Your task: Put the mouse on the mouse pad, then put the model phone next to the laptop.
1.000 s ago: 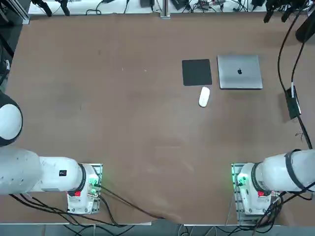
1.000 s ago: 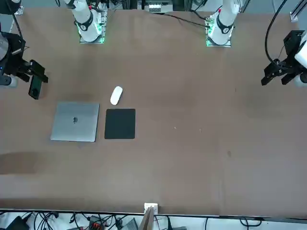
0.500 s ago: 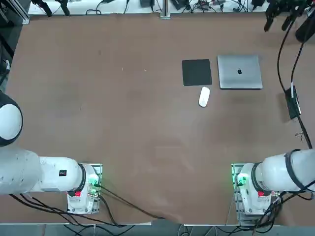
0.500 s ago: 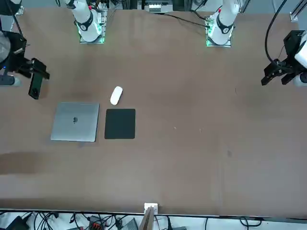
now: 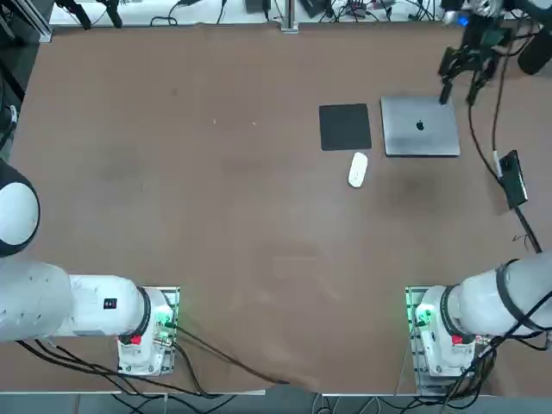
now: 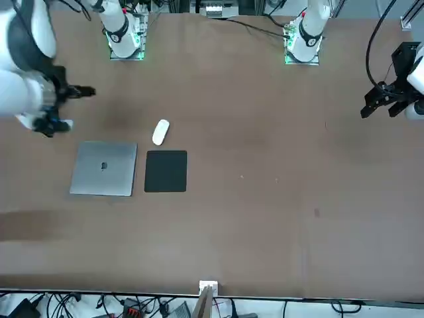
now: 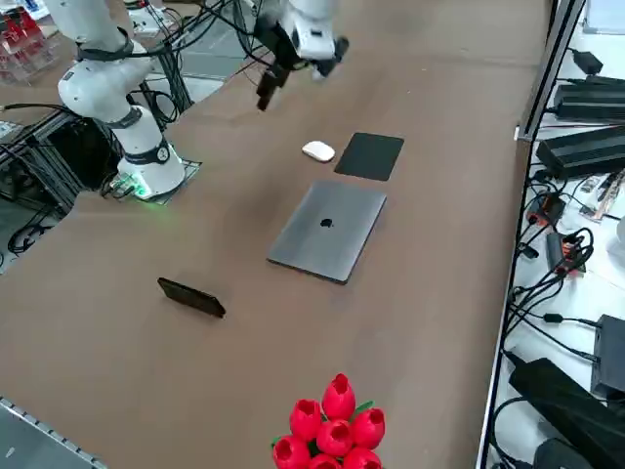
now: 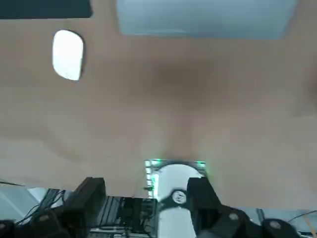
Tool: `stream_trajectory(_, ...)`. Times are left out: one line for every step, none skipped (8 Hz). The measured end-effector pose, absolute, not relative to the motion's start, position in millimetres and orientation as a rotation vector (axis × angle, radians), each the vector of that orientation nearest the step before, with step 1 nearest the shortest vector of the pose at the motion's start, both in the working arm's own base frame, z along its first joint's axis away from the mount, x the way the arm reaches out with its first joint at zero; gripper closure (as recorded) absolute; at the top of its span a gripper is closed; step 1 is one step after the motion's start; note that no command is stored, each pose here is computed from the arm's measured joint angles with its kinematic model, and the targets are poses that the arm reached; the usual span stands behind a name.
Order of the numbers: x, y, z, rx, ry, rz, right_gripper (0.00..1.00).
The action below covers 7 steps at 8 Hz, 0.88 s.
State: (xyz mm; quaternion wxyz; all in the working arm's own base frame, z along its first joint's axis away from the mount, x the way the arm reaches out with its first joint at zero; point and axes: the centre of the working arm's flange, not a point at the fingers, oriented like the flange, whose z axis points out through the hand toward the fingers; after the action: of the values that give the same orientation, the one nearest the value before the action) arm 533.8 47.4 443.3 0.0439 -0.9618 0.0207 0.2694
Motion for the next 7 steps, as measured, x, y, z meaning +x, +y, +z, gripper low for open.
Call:
stream_trajectory(532.7, 68.1, 418.6, -2.938, 0.165, 0.773, 0.0)
stream_trajectory(529.2, 96.6, 394.7, -2.965, 0.26, 0.708, 0.0)
stream_trajectory(524.4, 129.4, 366.6, -2.998, 0.353, 0.6, 0.0)
stream_trajectory(514.8, 159.8, 334.3, -3.02, 0.413, 0.484, 0.0)
stream_trajectory(500.4, 181.1, 301.7, -3.031, 0.458, 0.393, 0.0)
stream_trajectory(488.8, 190.1, 276.5, -3.033, 0.505, 0.333, 0.0)
stream_trajectory(484.5, 195.2, 257.0, -3.025, 0.565, 0.268, 0.0)
